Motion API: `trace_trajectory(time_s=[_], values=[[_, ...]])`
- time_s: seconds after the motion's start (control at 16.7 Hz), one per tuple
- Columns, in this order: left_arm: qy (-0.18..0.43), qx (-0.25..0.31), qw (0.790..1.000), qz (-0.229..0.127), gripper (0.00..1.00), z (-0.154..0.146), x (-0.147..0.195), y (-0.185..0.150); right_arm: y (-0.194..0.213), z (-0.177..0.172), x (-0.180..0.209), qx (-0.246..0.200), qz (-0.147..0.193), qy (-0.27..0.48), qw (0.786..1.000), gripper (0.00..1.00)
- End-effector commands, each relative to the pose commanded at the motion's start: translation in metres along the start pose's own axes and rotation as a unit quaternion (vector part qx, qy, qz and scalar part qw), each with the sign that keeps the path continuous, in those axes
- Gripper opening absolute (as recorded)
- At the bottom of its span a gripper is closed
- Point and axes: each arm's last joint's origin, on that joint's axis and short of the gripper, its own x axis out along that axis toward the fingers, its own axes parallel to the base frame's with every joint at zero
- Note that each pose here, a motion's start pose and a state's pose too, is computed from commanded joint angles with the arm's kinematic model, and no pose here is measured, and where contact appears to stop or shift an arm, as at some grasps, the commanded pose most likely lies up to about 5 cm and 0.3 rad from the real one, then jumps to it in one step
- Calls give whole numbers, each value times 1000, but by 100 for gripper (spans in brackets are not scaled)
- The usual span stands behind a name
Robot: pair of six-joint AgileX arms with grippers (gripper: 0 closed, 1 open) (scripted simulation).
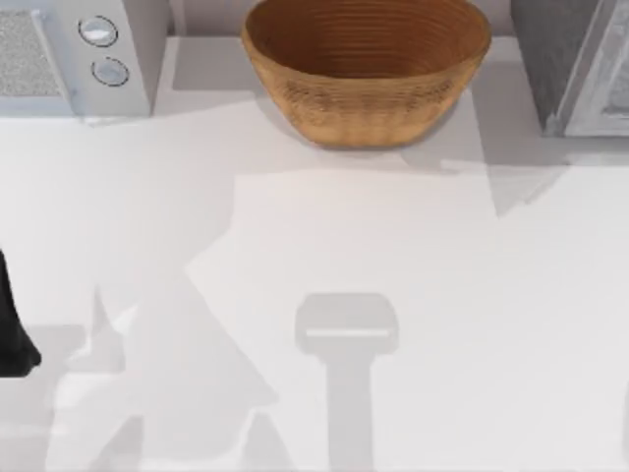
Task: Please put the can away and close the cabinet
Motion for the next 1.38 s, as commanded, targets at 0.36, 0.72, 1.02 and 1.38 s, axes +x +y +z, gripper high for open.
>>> trace_trajectory(time_s=[0.36, 0.72, 1.02, 1.38], values=[[0, 0, 1000, 0, 100, 0, 0, 0, 111, -4, -8, -2, -7, 3, 1000, 100], [0, 0, 1000, 0, 100, 0, 0, 0, 150, -7, -28, -6, -8, 4, 1000, 100], [0, 0, 1000, 0, 100, 0, 0, 0, 140, -1, -34, -7, -29, -7, 1000, 100], [0, 0, 1000, 0, 100, 0, 0, 0, 141, -2, 8, -9, -29, -2, 1000, 100]])
